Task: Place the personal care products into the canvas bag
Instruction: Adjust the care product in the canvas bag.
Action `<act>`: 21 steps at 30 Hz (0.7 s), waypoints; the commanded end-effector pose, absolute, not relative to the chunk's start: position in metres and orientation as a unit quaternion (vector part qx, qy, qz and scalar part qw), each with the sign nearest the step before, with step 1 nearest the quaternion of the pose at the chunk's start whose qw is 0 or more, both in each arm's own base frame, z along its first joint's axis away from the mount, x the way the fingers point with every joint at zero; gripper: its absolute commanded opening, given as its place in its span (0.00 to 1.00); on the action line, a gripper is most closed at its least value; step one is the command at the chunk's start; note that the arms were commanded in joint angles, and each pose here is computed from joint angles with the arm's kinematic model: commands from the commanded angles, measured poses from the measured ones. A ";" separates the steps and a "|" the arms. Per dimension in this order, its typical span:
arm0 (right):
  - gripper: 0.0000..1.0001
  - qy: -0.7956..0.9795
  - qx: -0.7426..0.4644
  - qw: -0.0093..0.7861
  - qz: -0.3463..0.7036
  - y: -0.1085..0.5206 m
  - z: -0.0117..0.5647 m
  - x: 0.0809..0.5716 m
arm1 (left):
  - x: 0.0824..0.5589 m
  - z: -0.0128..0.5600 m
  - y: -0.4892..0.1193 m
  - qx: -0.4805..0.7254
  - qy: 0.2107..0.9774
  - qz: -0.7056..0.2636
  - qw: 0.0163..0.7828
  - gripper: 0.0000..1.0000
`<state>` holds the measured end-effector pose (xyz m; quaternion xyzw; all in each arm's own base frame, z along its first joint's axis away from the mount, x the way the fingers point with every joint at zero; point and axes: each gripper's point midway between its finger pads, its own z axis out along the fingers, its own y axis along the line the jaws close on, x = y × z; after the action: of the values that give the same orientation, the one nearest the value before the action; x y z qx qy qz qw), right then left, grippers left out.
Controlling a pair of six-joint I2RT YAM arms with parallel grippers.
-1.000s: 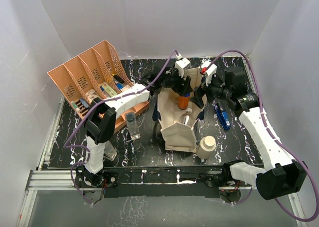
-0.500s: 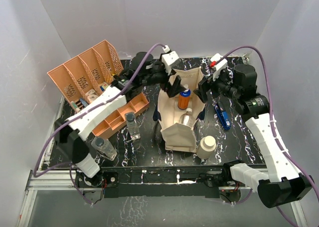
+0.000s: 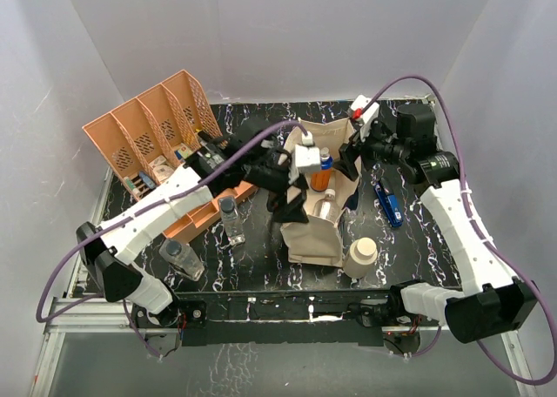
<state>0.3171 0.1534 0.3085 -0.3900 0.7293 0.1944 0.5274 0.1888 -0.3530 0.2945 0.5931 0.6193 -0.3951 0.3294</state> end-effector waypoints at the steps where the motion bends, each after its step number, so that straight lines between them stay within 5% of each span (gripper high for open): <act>1: 0.84 0.683 -0.475 0.516 0.207 0.164 0.307 0.299 | 0.132 0.265 -0.351 0.641 0.598 -0.411 0.251 0.87; 8: 0.75 0.672 -0.530 0.466 0.223 0.163 0.268 0.262 | 0.094 0.229 -0.343 0.704 0.555 -0.385 0.219 0.56; 21: 0.64 0.686 -0.579 0.394 0.199 0.140 0.209 0.222 | 0.097 0.181 -0.357 0.740 0.521 -0.355 0.234 0.01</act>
<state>0.2384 0.1505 0.2251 -0.5454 0.6925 0.2185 0.4186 0.1082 -0.3614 0.1961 0.7184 0.5467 -0.3588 0.2373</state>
